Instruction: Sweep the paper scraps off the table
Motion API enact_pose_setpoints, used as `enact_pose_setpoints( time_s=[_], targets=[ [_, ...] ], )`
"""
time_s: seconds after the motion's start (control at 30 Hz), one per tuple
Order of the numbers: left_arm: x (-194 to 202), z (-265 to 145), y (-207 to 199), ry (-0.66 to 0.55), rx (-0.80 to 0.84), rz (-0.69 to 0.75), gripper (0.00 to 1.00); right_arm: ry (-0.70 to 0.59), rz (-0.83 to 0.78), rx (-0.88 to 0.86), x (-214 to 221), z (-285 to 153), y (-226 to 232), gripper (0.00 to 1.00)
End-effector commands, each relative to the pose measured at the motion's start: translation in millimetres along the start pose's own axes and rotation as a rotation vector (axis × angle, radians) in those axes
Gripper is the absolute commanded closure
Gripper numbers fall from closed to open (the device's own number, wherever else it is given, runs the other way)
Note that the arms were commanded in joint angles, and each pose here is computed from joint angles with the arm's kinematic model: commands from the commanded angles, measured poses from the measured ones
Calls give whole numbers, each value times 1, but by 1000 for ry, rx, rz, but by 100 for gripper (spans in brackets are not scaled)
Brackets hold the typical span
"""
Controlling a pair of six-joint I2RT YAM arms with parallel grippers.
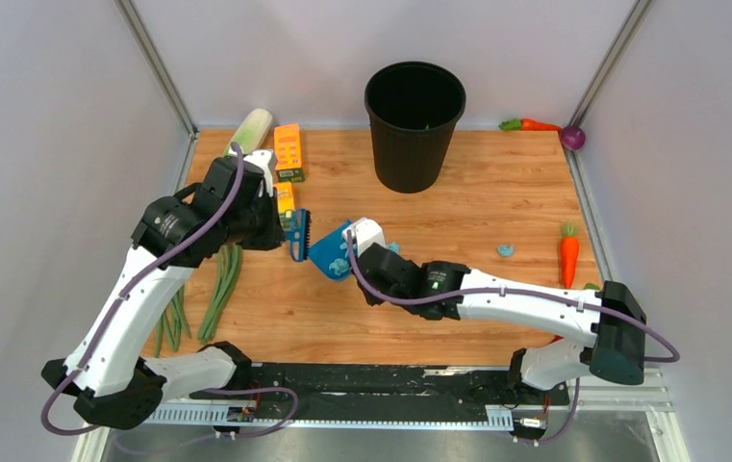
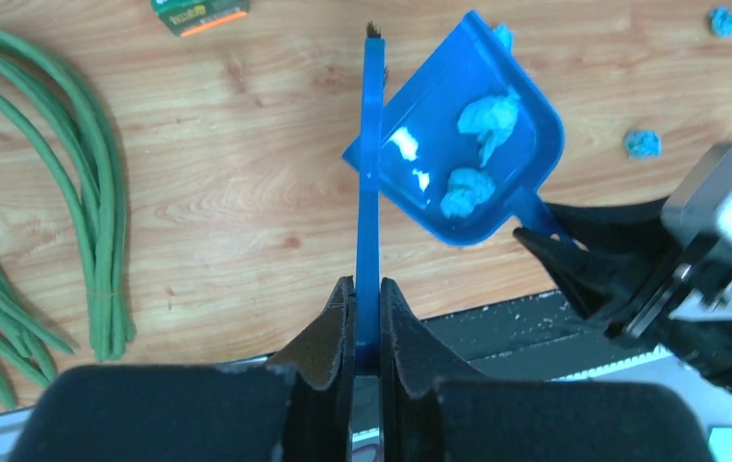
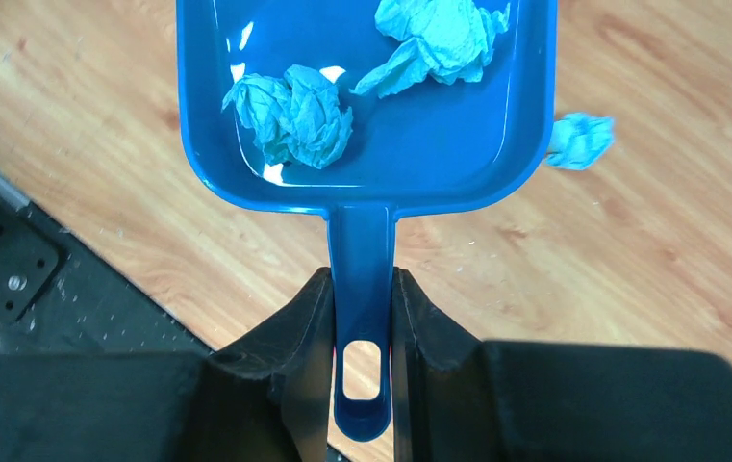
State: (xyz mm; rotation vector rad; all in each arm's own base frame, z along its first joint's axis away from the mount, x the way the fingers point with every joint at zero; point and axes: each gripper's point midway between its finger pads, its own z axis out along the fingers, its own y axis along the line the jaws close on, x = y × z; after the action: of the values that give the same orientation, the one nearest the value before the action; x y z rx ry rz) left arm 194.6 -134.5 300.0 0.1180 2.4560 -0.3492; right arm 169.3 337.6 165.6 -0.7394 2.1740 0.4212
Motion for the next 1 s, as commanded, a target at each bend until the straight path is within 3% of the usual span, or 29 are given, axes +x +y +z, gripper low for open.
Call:
enact_pose_setpoints(
  time_s=[0.0,0.2,0.97],
  targets=[
    [-14,-21,9,-92,-40,-45,100,-47,36,18,-39,-4,-23,100],
    [-20,-38,21,-176,-71,-92,100,-55,26,116,-64,0,-66,100],
    [16,-10,22,-103,-37,-110,100,-152,118,354,-186,-9,-181,100]
  ],
)
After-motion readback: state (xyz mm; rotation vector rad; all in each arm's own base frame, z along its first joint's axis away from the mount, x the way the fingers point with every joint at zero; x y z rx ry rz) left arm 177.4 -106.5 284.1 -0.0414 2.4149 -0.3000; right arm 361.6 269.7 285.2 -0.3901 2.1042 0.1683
